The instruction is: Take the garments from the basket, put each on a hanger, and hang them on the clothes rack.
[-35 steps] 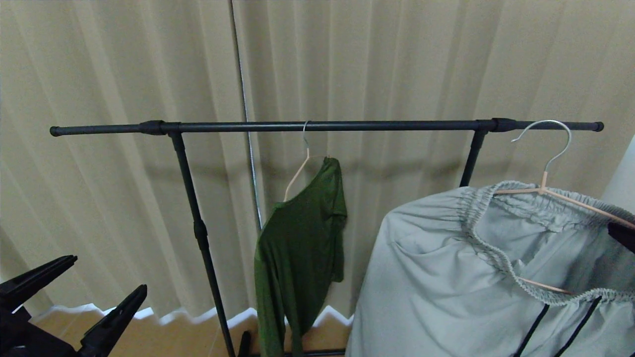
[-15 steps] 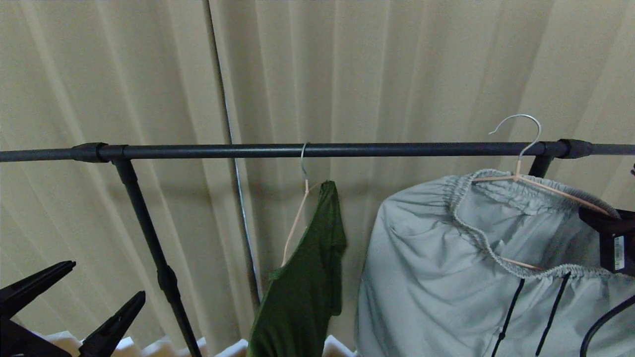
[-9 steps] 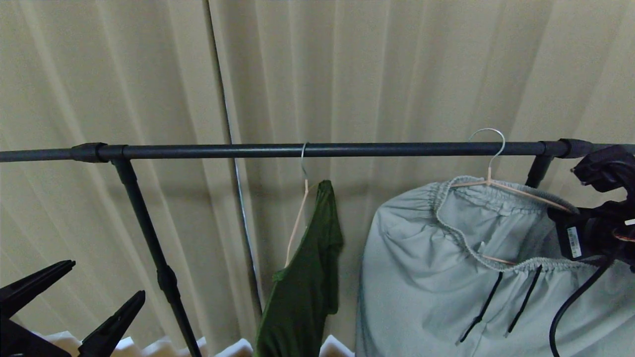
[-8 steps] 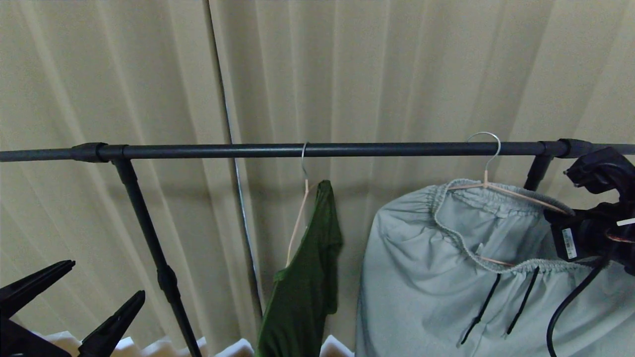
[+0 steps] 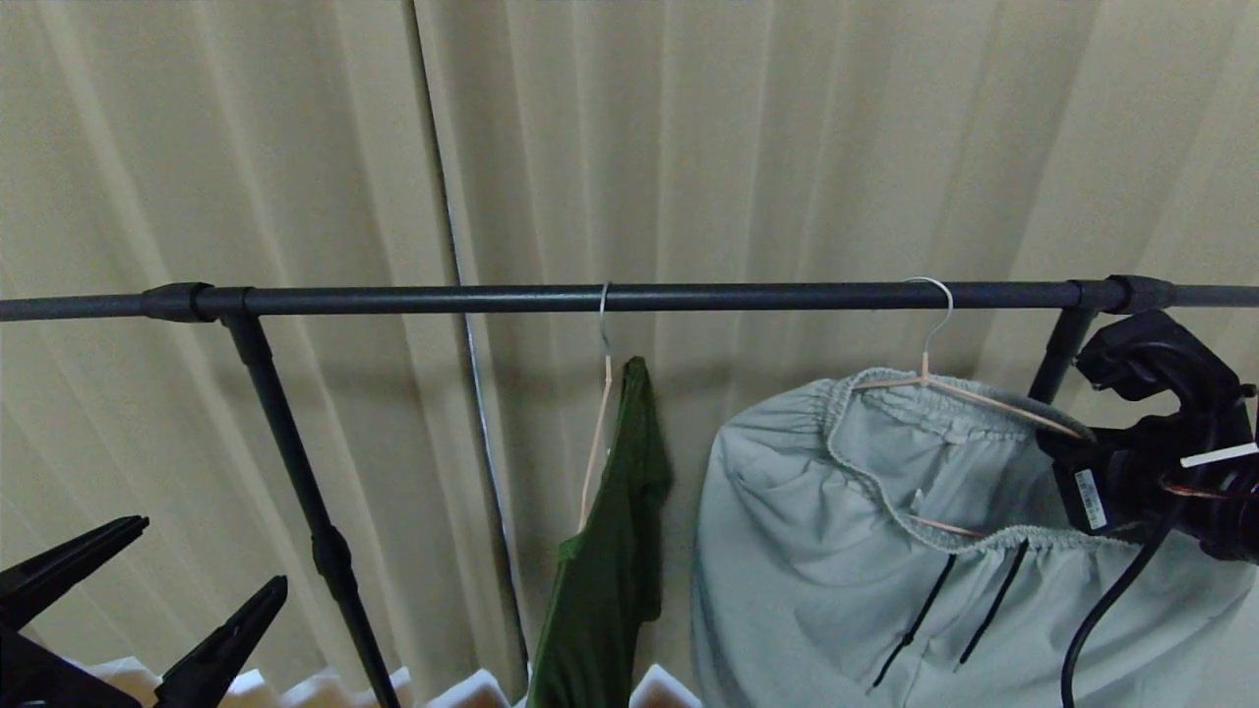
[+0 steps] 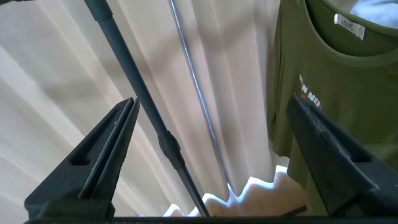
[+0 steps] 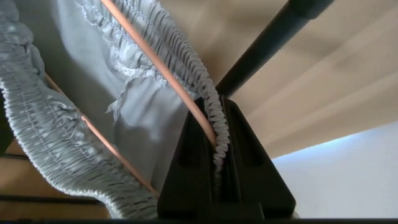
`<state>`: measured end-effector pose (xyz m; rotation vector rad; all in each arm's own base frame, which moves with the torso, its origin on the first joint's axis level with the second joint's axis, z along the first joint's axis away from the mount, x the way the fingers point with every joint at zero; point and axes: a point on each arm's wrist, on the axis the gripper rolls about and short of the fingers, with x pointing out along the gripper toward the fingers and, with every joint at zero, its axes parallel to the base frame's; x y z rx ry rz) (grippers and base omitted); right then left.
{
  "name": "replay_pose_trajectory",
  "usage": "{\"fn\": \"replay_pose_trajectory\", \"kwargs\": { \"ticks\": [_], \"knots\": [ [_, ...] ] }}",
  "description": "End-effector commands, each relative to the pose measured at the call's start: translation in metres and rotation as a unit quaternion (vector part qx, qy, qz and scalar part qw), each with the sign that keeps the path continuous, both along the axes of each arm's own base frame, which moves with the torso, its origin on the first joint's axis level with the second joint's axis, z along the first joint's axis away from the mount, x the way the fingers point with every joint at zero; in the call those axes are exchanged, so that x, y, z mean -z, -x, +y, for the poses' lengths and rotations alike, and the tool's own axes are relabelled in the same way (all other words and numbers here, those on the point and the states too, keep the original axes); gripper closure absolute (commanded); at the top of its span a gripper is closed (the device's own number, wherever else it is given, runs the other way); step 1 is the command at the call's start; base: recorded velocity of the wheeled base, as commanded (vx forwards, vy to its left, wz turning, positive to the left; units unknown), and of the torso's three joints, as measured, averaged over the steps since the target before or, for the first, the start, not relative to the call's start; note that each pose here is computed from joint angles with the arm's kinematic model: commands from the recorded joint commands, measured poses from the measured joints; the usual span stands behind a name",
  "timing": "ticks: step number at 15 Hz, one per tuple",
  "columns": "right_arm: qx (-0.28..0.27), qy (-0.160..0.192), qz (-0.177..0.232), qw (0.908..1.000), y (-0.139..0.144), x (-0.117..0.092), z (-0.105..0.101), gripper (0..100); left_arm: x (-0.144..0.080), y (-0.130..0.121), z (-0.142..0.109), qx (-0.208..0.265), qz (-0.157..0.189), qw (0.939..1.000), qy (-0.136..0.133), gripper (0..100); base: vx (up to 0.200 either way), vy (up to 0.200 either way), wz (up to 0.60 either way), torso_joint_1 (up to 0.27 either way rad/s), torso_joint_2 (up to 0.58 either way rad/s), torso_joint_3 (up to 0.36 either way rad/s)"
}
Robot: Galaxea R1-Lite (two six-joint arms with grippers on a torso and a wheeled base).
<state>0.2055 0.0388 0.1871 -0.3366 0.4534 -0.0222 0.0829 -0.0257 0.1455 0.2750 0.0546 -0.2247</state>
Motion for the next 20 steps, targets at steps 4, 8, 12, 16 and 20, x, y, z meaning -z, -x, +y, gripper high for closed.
{"fn": "replay_pose_trajectory", "kwargs": {
  "ticks": [4, 8, 12, 16, 20],
  "knots": [
    [-0.013, -0.003, -0.002, 0.9999, 0.012, 0.003, 0.002, 0, 0.001, 0.000, 0.000, 0.000, 0.001, 1.0000, 0.000, 0, 0.000, 0.000, 0.00, 0.000, 0.00, 0.000],
    [-0.077, -0.037, -0.020, 0.9961, 0.031, 0.010, 0.001, 0, 0.000, 0.000, 0.000, -0.003, 0.001, 1.0000, 0.000, 0, 0.000, 0.000, 0.00, 0.000, 0.00, 0.000],
    [-0.132, -0.064, -0.037, 0.9884, 0.041, 0.013, 0.001, 0, 0.000, 0.000, 0.000, -0.003, 0.001, 1.0000, 0.001, 0, 0.000, 0.000, 0.00, 0.000, 0.00, 0.000],
    [-0.156, -0.079, -0.104, 0.9790, 0.060, 0.006, -0.003, 0, -0.001, 0.004, 0.002, -0.004, -0.012, 0.9999, 0.006, 0, 0.000, 0.000, 0.00, 0.000, 0.00, 0.000],
    [-0.178, -0.088, -0.186, 0.9622, 0.118, -0.002, -0.017, 0, -0.005, 0.031, 0.014, -0.031, -0.081, 0.9956, 0.037, 0, 0.000, 0.000, 0.00, 0.000, 0.00, 0.000]
  ]
}}
